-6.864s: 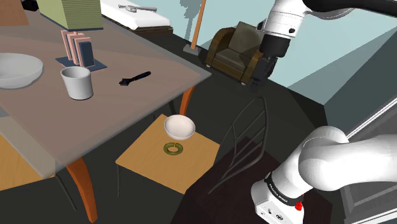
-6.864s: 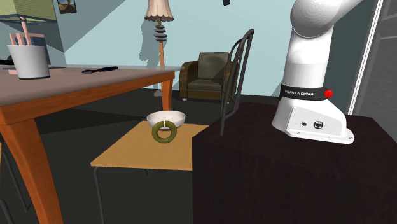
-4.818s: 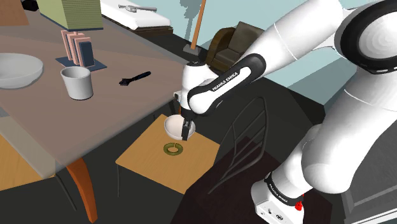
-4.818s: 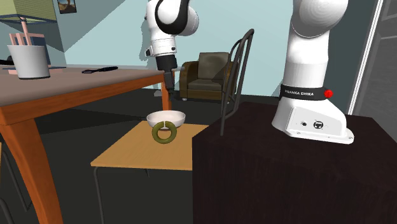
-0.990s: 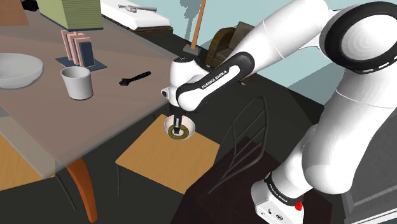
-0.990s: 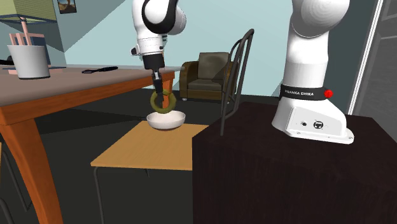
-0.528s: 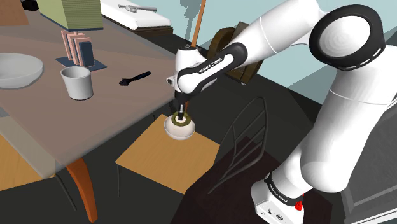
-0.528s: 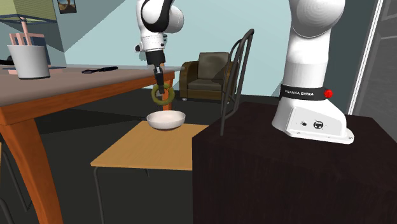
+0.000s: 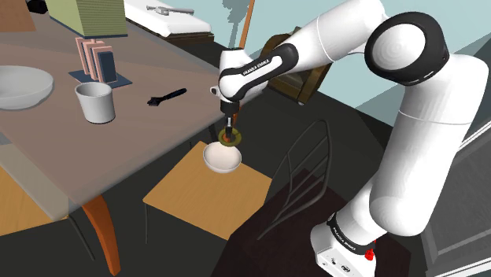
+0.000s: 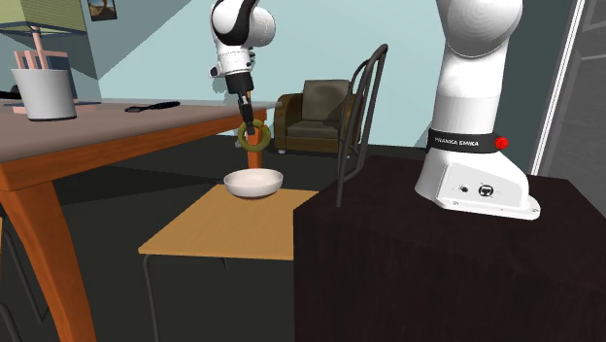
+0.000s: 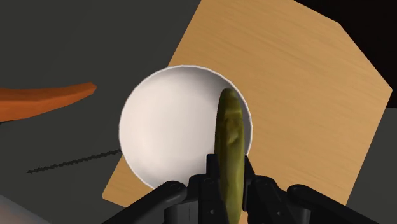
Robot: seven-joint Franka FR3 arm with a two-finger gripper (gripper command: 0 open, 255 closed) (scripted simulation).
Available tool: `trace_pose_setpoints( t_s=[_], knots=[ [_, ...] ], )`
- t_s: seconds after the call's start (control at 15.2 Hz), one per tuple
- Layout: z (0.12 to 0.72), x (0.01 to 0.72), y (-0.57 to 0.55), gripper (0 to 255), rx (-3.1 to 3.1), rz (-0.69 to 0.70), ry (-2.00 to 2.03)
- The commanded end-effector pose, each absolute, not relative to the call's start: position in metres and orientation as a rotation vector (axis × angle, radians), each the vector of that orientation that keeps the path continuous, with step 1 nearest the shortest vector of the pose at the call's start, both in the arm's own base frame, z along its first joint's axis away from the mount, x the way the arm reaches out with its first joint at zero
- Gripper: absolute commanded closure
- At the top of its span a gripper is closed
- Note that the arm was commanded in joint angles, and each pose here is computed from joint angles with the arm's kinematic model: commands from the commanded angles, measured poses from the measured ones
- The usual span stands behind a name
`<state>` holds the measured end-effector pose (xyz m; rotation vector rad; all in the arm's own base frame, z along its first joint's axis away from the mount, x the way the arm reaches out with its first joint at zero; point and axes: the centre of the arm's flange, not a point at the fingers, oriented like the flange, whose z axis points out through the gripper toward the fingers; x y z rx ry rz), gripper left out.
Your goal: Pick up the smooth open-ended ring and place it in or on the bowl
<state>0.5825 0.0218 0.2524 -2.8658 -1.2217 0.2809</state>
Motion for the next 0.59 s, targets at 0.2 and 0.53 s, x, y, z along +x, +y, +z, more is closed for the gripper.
trace_pose_setpoints(
  t_s=[0.2,0.53],
  knots=[
    [0.222,0.593,0.005,255,-2.906,0.184,-1.209],
    [0.195,0.593,0.005,255,-2.906,0.184,-1.209]
  ],
)
